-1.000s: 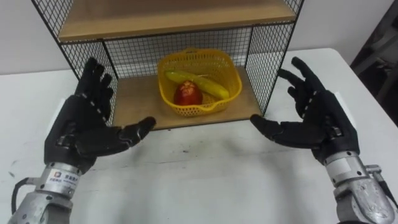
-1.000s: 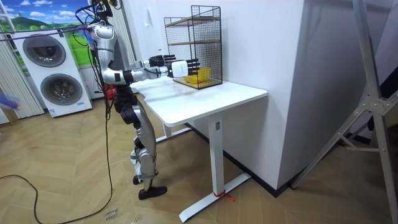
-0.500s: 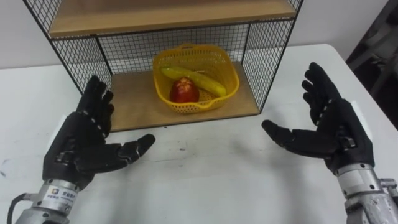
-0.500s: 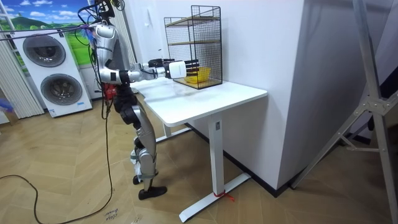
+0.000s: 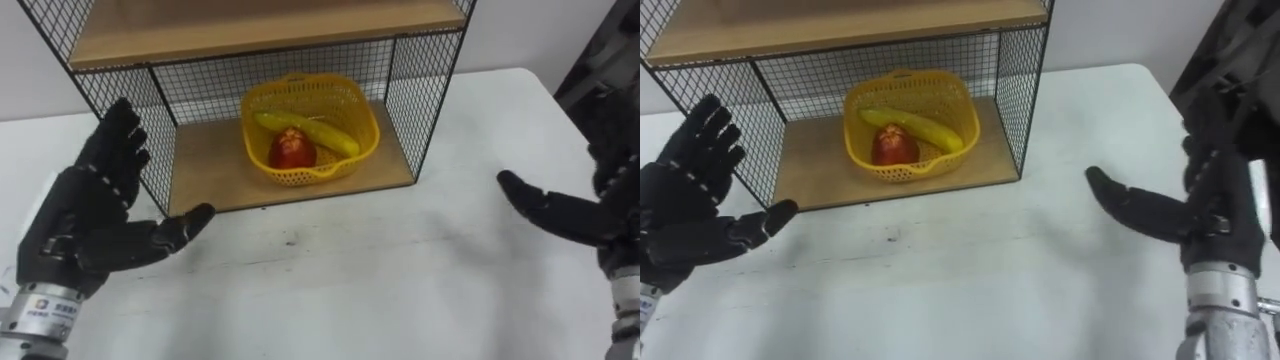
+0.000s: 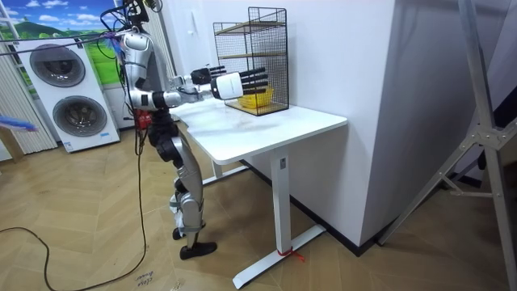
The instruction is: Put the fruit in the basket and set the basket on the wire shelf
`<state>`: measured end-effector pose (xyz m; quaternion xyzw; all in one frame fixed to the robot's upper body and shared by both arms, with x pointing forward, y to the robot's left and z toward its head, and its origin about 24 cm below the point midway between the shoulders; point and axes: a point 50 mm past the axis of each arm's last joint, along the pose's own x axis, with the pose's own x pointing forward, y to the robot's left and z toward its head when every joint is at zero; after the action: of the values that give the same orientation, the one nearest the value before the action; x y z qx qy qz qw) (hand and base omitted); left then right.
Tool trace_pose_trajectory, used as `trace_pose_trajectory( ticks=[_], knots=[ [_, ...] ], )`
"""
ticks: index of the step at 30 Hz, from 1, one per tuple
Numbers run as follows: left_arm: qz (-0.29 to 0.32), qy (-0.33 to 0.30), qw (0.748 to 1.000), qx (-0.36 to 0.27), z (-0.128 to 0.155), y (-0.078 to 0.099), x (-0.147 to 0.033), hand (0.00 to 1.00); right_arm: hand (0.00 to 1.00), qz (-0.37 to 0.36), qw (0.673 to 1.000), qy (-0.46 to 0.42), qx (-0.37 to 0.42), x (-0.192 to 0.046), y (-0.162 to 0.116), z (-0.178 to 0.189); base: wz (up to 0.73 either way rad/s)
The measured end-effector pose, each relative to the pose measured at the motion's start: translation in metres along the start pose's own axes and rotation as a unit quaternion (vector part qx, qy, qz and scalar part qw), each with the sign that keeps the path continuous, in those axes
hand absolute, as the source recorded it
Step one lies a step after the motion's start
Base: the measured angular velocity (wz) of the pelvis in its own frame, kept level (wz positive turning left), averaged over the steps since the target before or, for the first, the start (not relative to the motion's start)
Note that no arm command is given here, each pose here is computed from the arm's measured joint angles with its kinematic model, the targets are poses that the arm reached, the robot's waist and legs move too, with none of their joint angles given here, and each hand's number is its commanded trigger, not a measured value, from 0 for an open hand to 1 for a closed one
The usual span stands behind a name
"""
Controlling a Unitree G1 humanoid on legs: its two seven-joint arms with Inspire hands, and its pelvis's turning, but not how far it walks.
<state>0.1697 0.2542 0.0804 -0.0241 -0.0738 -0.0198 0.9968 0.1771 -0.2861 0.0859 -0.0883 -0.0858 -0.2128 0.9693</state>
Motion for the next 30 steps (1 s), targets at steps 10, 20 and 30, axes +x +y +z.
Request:
trace_pose_trajectory(
  ticks=[10,20,30],
  knots=[
    [0.014,-0.023,0.998,0.052,0.026,0.024,-0.009,0.0,0.0,-0.184,0.98,-0.066,-0.045,0.001,-0.057,0.03,0.0],
    [0.054,-0.016,0.995,0.08,0.036,0.044,-0.023,0.0,0.0,-0.292,0.95,-0.085,-0.075,-0.007,-0.093,0.041,0.0],
    [0.145,-0.072,0.985,0.055,0.061,0.074,-0.046,0.0,0.0,-0.386,0.916,-0.078,-0.078,-0.017,-0.115,0.042,0.01]
  ],
)
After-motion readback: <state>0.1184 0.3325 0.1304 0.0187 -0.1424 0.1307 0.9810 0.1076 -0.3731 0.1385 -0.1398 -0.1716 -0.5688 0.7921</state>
